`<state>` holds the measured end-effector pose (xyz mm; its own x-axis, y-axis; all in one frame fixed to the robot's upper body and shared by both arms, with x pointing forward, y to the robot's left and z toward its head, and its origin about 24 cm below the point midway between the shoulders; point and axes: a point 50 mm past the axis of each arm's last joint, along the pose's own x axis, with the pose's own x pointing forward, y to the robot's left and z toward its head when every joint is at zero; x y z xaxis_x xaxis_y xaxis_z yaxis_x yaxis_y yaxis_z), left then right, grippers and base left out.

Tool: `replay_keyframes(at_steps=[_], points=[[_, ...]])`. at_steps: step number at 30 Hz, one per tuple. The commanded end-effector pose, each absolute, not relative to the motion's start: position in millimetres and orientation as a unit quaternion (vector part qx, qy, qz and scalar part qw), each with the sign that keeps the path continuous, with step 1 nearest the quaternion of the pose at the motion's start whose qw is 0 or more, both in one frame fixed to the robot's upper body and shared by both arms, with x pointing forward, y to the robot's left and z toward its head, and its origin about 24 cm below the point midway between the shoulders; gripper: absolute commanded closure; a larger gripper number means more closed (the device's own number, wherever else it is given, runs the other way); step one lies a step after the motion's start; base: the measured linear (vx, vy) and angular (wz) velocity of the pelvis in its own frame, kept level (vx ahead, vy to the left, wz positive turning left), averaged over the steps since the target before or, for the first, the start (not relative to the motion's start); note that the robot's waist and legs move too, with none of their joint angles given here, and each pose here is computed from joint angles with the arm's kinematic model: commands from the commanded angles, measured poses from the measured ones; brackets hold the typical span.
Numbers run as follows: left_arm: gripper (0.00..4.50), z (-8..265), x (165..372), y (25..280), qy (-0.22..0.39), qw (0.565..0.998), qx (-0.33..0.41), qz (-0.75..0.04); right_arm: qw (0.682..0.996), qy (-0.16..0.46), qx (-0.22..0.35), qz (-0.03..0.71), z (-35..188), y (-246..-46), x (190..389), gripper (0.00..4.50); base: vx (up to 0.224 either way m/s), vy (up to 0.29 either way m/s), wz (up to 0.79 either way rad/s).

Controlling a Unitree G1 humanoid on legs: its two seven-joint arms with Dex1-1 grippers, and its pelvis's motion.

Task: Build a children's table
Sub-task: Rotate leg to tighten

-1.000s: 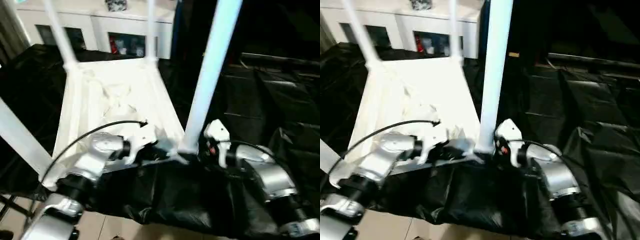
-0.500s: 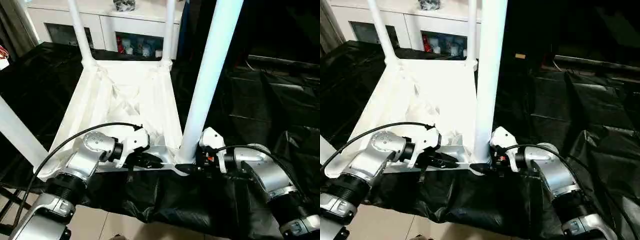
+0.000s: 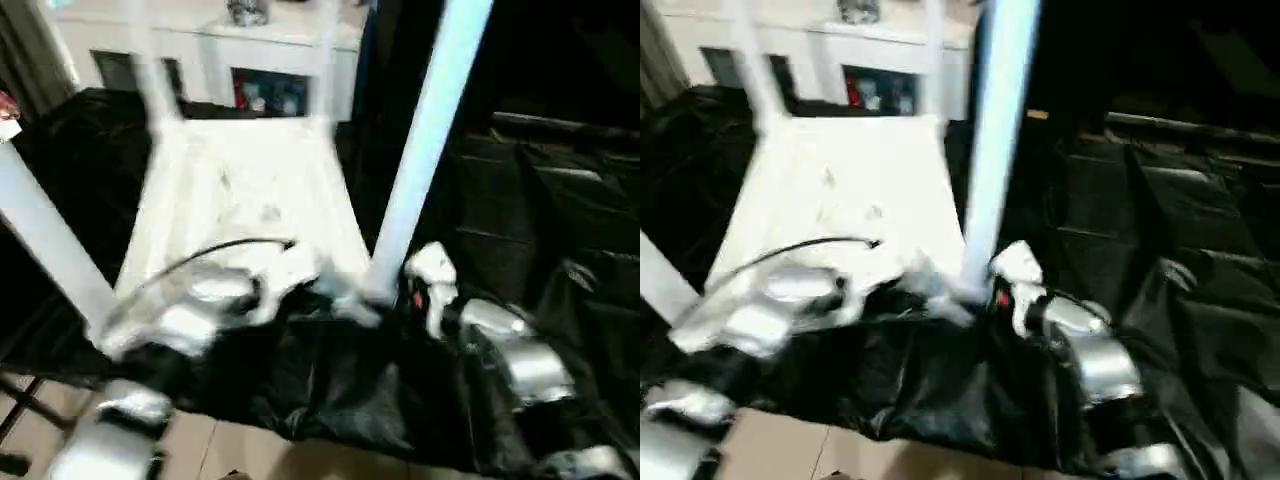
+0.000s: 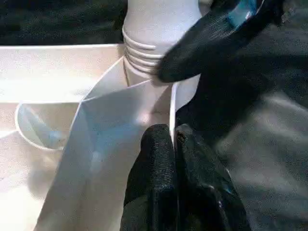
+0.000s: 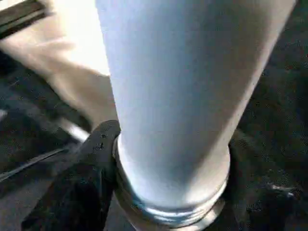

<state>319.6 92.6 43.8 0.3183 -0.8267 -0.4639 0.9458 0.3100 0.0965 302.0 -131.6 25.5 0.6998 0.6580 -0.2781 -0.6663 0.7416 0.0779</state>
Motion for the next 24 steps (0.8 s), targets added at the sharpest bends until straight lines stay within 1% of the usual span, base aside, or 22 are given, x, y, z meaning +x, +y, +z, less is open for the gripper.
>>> replay_keyframes(at_steps=[1,2,3,5,7,8,9,10,11,14,15,16,17,22,23,24], points=[[4.5,46,323,74,0.157,0.81,0.172,-0.538,0.911,0.137,0.004,0.389,24,-97.6,298.0,1.74,0.0,0.0,0.0],[4.5,44,321,63,0.158,0.815,0.163,-0.533,0.919,0.141,0.008,0.368,21,-86.0,298.7,1.74,0.0,0.0,0.0],[4.5,44,321,62,0.158,0.815,0.162,-0.533,0.92,0.142,0.008,0.366,20,-84.8,298.7,1.74,0.0,0.0,0.0],[4.5,44,320,54,0.158,0.821,0.154,-0.527,0.926,0.143,0.007,0.35,19,-75.5,299.4,1.74,0.0,0.0,0.0],[4.5,44,320,48,0.153,0.824,0.157,-0.523,0.917,0.132,-0.012,0.377,23,-62.5,297.7,1.74,0.0,0.0,0.0],[4.5,44,320,47,0.151,0.821,0.158,-0.527,0.918,0.128,-0.02,0.376,23,-61.1,298.5,1.74,0.0,0.0,0.0],[4.5,44,319,46,0.15,0.82,0.159,-0.529,0.923,0.127,-0.005,0.364,25,-62.5,300.8,1.4,0.0,0.0,0.0],[4.5,44,318,47,0.149,0.817,0.162,-0.533,0.925,0.124,0.004,0.359,26,-65.5,302.2,1.19,0.0,0.0,0.0],[4.5,43,316,50,0.147,0.811,0.165,-0.542,0.922,0.122,0.018,0.367,29,-71.6,302.4,1.05,0.0,0.0,0.0],[4.5,44,314,56,0.144,0.803,0.165,-0.555,0.918,0.124,0.015,0.376,30,-80.9,301.3,0.99,0.0,0.0,0.0],[4.5,44,313,59,0.143,0.798,0.165,-0.561,0.916,0.126,0.008,0.38,30,-85.2,301.0,0.71,0.0,0.0,0.0],[4.5,44,312,59,0.143,0.797,0.165,-0.563,0.916,0.126,0.007,0.381,31,-86.2,301.0,0.6,0.0,0.0,0.0],[4.5,45,311,65,0.14,0.789,0.167,-0.575,0.909,0.13,-0.005,0.395,31,-94.3,299.5,0.6,0.0,0.0,0.0],[4.5,47,306,78,0.137,0.764,0.171,-0.607,0.885,0.132,-0.028,0.446,36,-111.4,294.9,0.6,0.0,0.0,0.0],[4.5,47,304,86,0.142,0.747,0.179,-0.624,0.866,0.133,-0.039,0.481,39,-119.4,291.4,0.6,0.0,0.0,0.0],[4.5,47,303,90,0.146,0.739,0.183,-0.632,0.856,0.135,-0.046,0.497,41,-123.0,289.7,0.6,0.0,0.0,0.0]])
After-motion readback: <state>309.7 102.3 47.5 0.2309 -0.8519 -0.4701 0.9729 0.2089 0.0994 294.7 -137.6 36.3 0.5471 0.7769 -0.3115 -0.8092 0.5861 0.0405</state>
